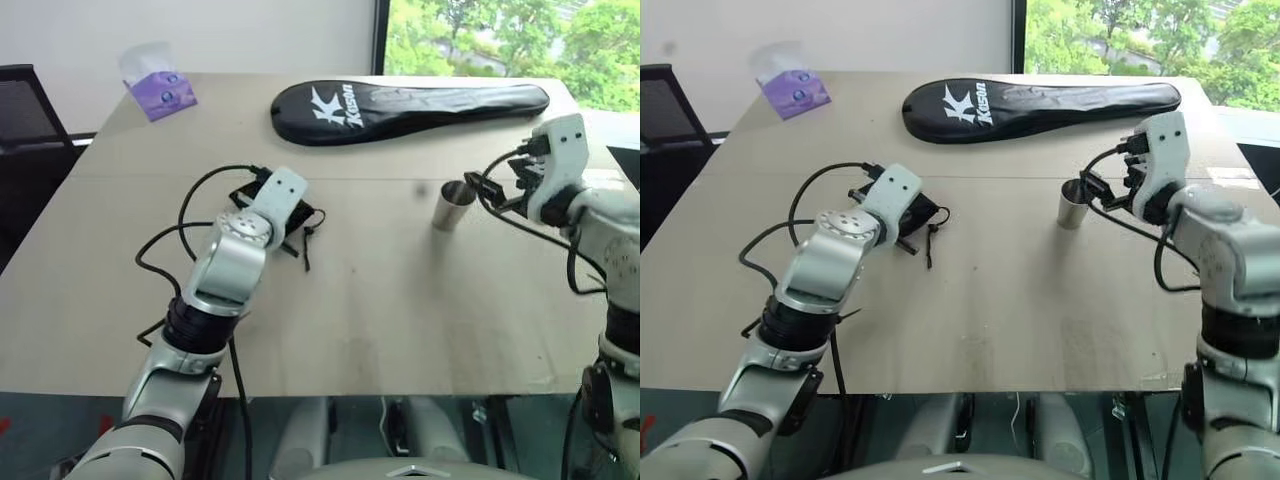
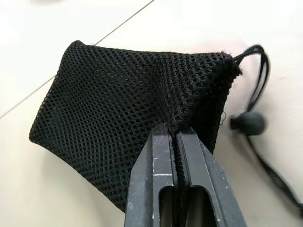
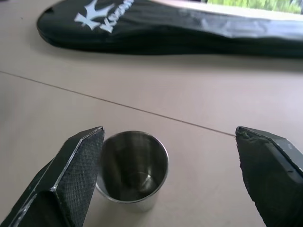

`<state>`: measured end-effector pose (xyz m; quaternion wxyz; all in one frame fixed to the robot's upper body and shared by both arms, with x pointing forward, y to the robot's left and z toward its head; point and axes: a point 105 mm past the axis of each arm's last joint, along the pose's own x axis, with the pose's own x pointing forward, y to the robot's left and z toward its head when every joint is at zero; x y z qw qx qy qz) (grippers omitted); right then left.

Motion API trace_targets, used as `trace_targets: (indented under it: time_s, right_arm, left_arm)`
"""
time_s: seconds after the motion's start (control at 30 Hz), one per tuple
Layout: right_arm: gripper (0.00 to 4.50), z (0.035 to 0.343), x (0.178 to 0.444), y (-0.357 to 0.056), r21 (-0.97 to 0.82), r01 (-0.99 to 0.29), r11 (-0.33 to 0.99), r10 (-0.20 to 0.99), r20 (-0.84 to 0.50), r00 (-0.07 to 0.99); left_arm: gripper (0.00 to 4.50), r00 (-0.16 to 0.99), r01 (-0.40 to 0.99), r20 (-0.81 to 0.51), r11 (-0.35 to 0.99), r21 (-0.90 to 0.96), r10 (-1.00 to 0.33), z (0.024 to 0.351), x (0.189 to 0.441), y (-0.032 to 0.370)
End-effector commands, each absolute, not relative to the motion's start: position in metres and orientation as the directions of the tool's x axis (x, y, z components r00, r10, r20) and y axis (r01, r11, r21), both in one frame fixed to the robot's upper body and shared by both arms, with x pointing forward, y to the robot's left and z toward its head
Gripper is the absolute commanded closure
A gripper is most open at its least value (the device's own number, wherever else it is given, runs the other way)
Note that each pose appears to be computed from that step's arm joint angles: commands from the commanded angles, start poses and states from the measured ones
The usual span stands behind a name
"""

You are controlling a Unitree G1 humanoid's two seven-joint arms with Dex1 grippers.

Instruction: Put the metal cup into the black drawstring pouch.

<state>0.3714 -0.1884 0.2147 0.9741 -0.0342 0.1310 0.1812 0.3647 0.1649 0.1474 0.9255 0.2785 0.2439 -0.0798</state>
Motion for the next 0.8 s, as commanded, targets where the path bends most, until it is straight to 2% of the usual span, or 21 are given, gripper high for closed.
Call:
trace_targets:
  time_s: [0.03, 0.1, 0.2, 0.33, 0.43, 0.47, 0.57, 0.67, 0.73, 0.8]
  right_arm:
    - [0.00, 0.208, 0.383, -0.187, -0.002, -0.415, 0.910, 0.382, -0.386, 0.840]
    - [0.00, 0.201, 0.389, -0.187, -0.003, -0.433, 0.901, 0.389, -0.430, 0.814]
    - [0.66, 0.193, 0.399, -0.190, -0.030, -0.448, 0.894, 0.382, -0.475, 0.793]
    - [2.53, 0.192, 0.406, -0.188, -0.062, -0.498, 0.865, 0.405, -0.498, 0.767]
    - [4.13, 0.194, 0.403, -0.188, -0.078, -0.522, 0.849, 0.421, -0.499, 0.758]
    - [4.38, 0.198, 0.401, -0.189, -0.077, -0.526, 0.847, 0.428, -0.487, 0.761]
    - [4.45, 0.214, 0.386, -0.190, -0.073, -0.548, 0.833, 0.471, -0.425, 0.773]
    - [4.45, 0.225, 0.358, -0.183, -0.016, -0.592, 0.806, 0.553, -0.338, 0.762]
    - [4.45, 0.224, 0.336, -0.176, -0.016, -0.611, 0.792, 0.584, -0.272, 0.764]
    - [4.45, 0.217, 0.305, -0.163, 0.051, -0.643, 0.764, 0.642, -0.150, 0.752]
  left_arm:
    - [4.45, 0.901, 0.230, -0.434, 0.835, 0.500, 0.011, 0.162, 0.360, 0.165]
    - [4.45, 0.905, 0.222, -0.426, 0.837, 0.500, 0.015, 0.163, 0.359, 0.164]
    - [4.50, 0.909, 0.216, -0.416, 0.838, 0.502, 0.015, 0.166, 0.358, 0.163]
    - [4.50, 0.900, 0.245, -0.435, 0.825, 0.509, 0.001, 0.165, 0.354, 0.164]
    - [4.50, 0.866, 0.295, -0.497, 0.856, 0.425, -0.051, 0.162, 0.351, 0.161]
    - [4.50, 0.843, 0.333, -0.530, 0.865, 0.375, -0.095, 0.160, 0.349, 0.158]
    - [4.50, 0.748, 0.456, -0.610, 0.870, 0.185, -0.262, 0.157, 0.341, 0.140]
    - [4.50, 0.662, 0.521, -0.650, 0.852, 0.042, -0.373, 0.151, 0.336, 0.131]
    - [4.50, 0.606, 0.551, -0.649, 0.831, -0.076, -0.460, 0.149, 0.336, 0.124]
    - [4.50, 0.513, 0.574, -0.600, 0.765, -0.292, -0.614, 0.153, 0.340, 0.108]
